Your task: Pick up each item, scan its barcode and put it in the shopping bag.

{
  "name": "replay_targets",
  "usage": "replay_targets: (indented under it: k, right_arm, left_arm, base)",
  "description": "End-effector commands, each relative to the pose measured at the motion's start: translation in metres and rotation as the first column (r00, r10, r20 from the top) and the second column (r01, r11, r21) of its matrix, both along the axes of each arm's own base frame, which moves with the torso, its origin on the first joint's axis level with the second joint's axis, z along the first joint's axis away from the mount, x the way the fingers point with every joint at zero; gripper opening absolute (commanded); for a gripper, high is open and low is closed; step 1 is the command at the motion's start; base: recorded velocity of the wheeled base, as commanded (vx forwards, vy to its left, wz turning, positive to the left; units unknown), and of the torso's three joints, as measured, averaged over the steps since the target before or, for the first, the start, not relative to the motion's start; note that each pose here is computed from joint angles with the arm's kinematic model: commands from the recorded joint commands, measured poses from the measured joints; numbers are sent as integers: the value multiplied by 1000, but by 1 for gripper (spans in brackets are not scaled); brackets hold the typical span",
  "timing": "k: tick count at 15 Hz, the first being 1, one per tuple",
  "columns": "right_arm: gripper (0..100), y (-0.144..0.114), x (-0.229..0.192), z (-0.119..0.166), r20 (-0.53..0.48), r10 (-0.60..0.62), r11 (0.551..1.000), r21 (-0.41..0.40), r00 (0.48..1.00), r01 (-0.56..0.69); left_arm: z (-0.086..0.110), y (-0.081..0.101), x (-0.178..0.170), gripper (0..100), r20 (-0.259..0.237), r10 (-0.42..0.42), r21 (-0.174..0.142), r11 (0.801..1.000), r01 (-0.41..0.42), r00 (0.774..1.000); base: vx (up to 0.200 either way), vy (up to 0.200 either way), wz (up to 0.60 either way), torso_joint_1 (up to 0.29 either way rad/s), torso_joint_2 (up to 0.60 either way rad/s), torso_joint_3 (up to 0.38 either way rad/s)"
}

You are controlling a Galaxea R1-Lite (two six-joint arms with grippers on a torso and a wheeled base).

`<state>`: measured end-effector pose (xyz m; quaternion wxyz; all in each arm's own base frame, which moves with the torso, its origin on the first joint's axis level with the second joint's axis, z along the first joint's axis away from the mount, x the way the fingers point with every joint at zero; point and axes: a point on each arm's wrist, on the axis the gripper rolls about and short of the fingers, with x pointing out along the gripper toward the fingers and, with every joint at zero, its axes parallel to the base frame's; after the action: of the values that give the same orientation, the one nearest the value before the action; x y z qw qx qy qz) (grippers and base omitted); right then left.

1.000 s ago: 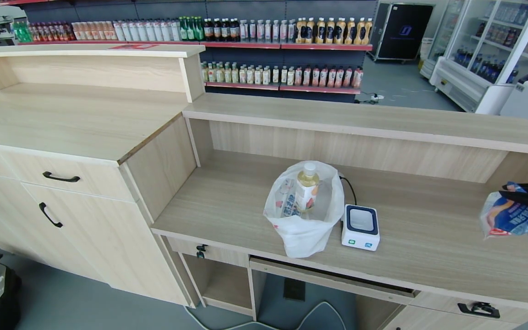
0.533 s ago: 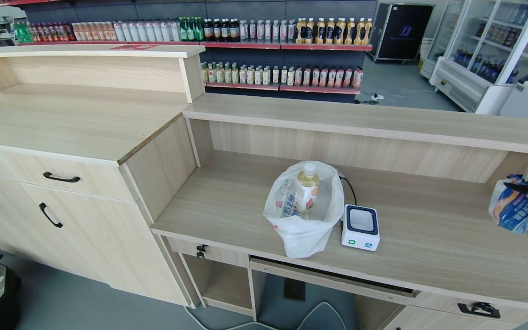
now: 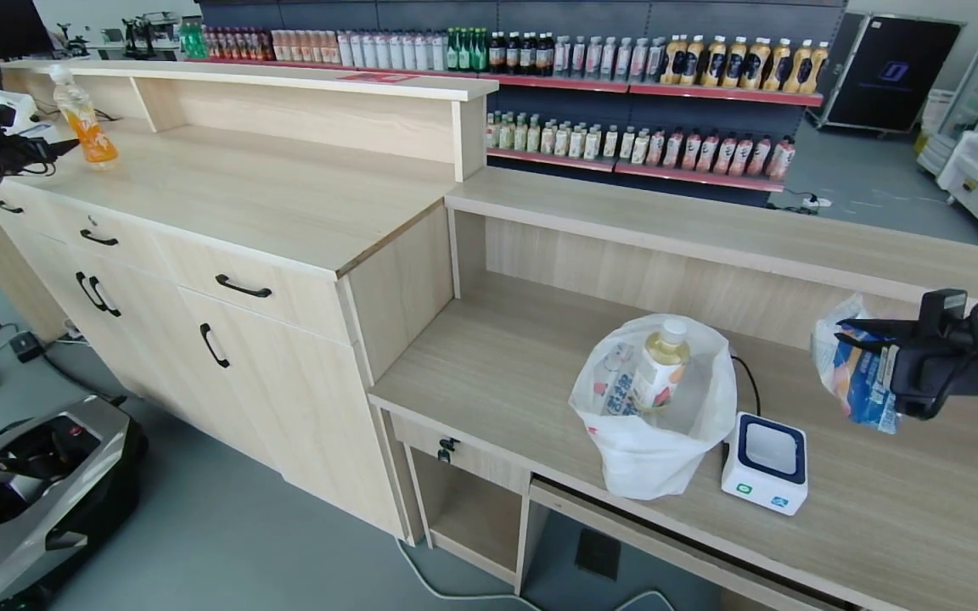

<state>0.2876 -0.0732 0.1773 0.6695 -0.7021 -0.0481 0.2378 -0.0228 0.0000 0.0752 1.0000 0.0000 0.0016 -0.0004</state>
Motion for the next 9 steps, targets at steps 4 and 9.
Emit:
replay_targets:
  k: [4, 9]
  right_arm:
    - [0, 2, 7, -47, -90, 234, 961, -127, 968, -244]
    - [0, -6, -2, -61, -117, 308, 893, -308, 944, -329]
  left_arm:
    - [0, 0, 0, 100, 0, 1, 0, 1000, -1, 1000]
    - [0, 0, 0, 100, 0, 1, 0, 1000, -1, 1000]
  base:
    - [0, 0, 0, 0, 0, 0]
    - [0, 0, 0, 0, 0, 0]
